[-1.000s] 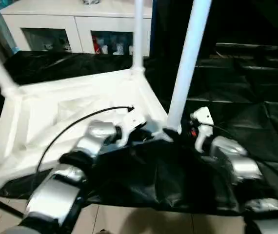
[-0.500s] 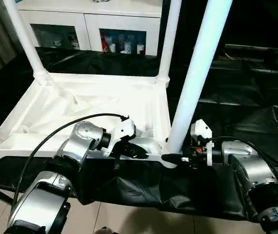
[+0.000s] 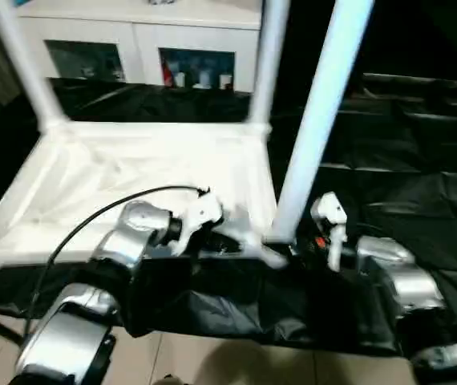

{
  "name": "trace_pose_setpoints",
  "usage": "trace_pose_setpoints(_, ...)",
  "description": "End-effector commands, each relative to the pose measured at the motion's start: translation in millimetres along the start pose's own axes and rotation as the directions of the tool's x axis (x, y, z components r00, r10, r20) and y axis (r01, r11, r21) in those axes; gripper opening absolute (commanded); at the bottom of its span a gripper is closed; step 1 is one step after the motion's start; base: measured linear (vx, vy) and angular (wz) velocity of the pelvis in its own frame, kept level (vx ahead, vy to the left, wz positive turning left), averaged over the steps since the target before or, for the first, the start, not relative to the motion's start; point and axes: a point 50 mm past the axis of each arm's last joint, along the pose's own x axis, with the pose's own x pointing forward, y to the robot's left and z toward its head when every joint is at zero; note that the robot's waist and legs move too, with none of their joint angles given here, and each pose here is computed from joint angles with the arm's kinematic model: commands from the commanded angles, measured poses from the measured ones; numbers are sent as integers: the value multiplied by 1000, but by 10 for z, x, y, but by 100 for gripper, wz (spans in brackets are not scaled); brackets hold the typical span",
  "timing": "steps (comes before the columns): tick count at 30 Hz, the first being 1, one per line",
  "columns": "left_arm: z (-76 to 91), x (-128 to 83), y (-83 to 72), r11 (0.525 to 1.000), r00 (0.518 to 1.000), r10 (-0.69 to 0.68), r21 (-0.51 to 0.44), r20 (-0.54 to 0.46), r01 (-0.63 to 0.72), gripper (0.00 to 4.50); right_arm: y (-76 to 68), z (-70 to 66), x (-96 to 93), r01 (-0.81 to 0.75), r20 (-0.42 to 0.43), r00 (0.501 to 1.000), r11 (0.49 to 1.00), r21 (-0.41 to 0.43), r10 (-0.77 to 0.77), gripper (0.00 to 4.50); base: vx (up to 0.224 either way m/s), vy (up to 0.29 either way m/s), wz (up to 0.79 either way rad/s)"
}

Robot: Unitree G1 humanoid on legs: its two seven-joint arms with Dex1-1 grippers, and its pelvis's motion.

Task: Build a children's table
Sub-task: Rotate leg to tighten

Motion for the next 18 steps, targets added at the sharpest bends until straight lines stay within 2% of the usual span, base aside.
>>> trace_pose_setpoints(1, 76, 148, 36, 993, 993, 109, -49, 50, -106, 0, 78, -176, 158, 67, -63, 996, 996, 54, -64, 262, 0, 0, 0)
trace_pose_setpoints(6, 212, 354, 107, 963, 964, 262, -74, 41, -259, 0, 6, -206, 333, 345, -71, 938, 931, 122, -338, 261, 0, 0, 0)
trace_pose_setpoints(8, 271, 429, 122, 946, 947, 318, -88, 47, -313, 0, 7, -184, 408, 401, -67, 916, 904, 147, -395, 261, 0, 0, 0)
trace_pose_setpoints(10, 305, 475, 122, 938, 939, 341, -88, 51, -336, 0, 63, -136, 496, 368, -42, 930, 920, 136, -365, 261, 0, 0, 0)
trace_pose_setpoints(12, 332, 535, 75, 951, 950, 305, -67, 64, -301, 0, 170, -26, 603, 271, 24, 961, 957, 100, -275, 261, 0, 0, 0)
trace_pose_setpoints(14, 336, 548, 60, 957, 955, 289, -63, 70, -284, 0, 189, 14, 624, 248, 53, 966, 963, 106, -255, 317, 0, 0, 0)
trace_pose_setpoints(17, 321, 525, 37, 972, 969, 232, -41, 80, -229, 0, 187, 57, 597, 191, 75, 977, 977, 90, -198, 352, 0, 0, 0)
trace_pose_setpoints(18, 296, 491, 30, 980, 977, 196, -30, 80, -194, 0, 177, 56, 552, 145, 66, 987, 989, 40, -148, 352, 0, 0, 0)
